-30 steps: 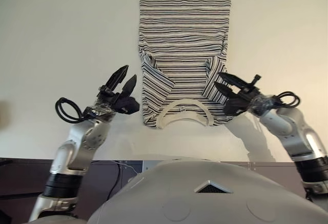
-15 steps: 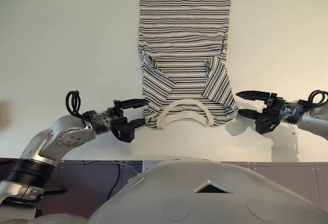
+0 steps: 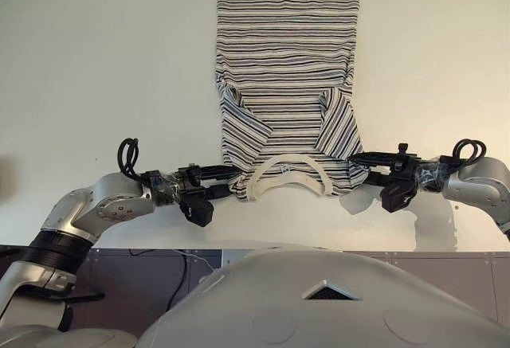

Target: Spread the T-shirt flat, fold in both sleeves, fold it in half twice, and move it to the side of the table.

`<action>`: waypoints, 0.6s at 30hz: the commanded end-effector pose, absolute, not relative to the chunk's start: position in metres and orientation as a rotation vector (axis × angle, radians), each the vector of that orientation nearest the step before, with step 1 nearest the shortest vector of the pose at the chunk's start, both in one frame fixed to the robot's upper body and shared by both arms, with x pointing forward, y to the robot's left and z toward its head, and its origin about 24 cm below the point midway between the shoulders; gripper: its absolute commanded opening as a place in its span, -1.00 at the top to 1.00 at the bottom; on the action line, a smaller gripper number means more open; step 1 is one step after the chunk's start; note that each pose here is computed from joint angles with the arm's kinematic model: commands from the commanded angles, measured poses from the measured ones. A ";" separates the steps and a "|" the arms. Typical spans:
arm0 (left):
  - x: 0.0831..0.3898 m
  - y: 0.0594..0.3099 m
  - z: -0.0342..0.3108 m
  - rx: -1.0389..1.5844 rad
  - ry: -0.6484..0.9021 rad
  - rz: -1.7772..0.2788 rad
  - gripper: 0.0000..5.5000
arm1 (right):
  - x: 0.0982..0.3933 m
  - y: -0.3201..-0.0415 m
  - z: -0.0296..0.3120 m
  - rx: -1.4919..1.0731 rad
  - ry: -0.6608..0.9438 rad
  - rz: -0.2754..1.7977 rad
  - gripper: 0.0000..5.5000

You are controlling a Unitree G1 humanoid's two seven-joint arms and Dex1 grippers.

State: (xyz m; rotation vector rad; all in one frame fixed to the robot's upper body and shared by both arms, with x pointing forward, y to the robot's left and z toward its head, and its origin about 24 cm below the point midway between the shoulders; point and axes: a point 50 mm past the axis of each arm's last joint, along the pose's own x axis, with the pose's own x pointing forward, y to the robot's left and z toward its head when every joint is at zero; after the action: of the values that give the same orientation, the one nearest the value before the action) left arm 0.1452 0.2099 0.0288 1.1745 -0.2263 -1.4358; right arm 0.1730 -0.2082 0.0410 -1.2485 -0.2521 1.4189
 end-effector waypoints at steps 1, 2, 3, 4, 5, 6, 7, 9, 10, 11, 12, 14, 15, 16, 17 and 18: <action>0.133 0.217 0.008 1.207 -0.093 -1.530 0.37 | 0.175 -0.209 0.042 -1.249 -0.261 1.419 0.42; 0.132 0.217 0.007 1.205 -0.092 -1.527 0.45 | 0.175 -0.210 0.042 -1.252 -0.260 1.417 0.51; 0.131 0.217 0.007 1.204 -0.088 -1.527 0.50 | 0.175 -0.210 0.042 -1.253 -0.260 1.416 0.56; 0.130 0.217 0.006 1.204 -0.085 -1.527 0.56 | 0.175 -0.211 0.042 -1.254 -0.261 1.415 0.63; 0.129 0.218 0.005 1.202 -0.075 -1.535 0.65 | 0.175 -0.210 0.042 -1.249 -0.264 1.417 0.73; 0.127 0.218 0.004 1.202 -0.067 -1.542 0.71 | 0.175 -0.209 0.043 -1.244 -0.266 1.419 0.80; 0.126 0.219 0.003 1.203 -0.046 -1.551 0.73 | 0.174 -0.209 0.043 -1.231 -0.258 1.428 0.83; 0.122 0.222 0.002 1.195 -0.004 -1.563 0.84 | 0.171 -0.209 0.042 -1.195 -0.218 1.452 0.96; 0.121 0.223 0.002 1.184 0.017 -1.566 0.85 | 0.168 -0.210 0.041 -1.166 -0.187 1.462 0.96; 0.119 0.223 0.004 1.141 0.044 -1.552 0.91 | 0.165 -0.211 0.042 -1.121 -0.146 1.472 0.96; 0.117 0.222 0.007 1.087 0.072 -1.539 0.93 | 0.162 -0.212 0.042 -1.068 -0.096 1.485 0.96; 0.105 0.222 0.013 0.994 0.160 -1.584 0.96 | 0.152 -0.211 0.046 -0.947 0.004 1.528 0.96; 0.097 0.223 0.014 0.924 0.218 -1.607 0.96 | 0.144 -0.211 0.047 -0.880 0.060 1.558 0.96; 0.091 0.223 0.017 0.852 0.265 -1.616 0.96 | 0.138 -0.211 0.049 -0.819 0.110 1.583 0.96; 0.088 0.220 0.029 0.747 0.303 -1.610 0.96 | 0.131 -0.211 0.054 -0.735 0.171 1.608 0.96; 0.087 0.216 0.040 0.643 0.333 -1.602 0.96 | 0.126 -0.210 0.060 -0.650 0.227 1.628 0.96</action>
State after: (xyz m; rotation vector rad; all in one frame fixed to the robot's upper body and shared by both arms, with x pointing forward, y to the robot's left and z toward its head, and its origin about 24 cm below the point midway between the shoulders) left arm 0.0982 0.2122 0.0303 0.7683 0.1805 -1.5568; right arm 0.1342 -0.2088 0.0499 -0.7606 0.1278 1.5825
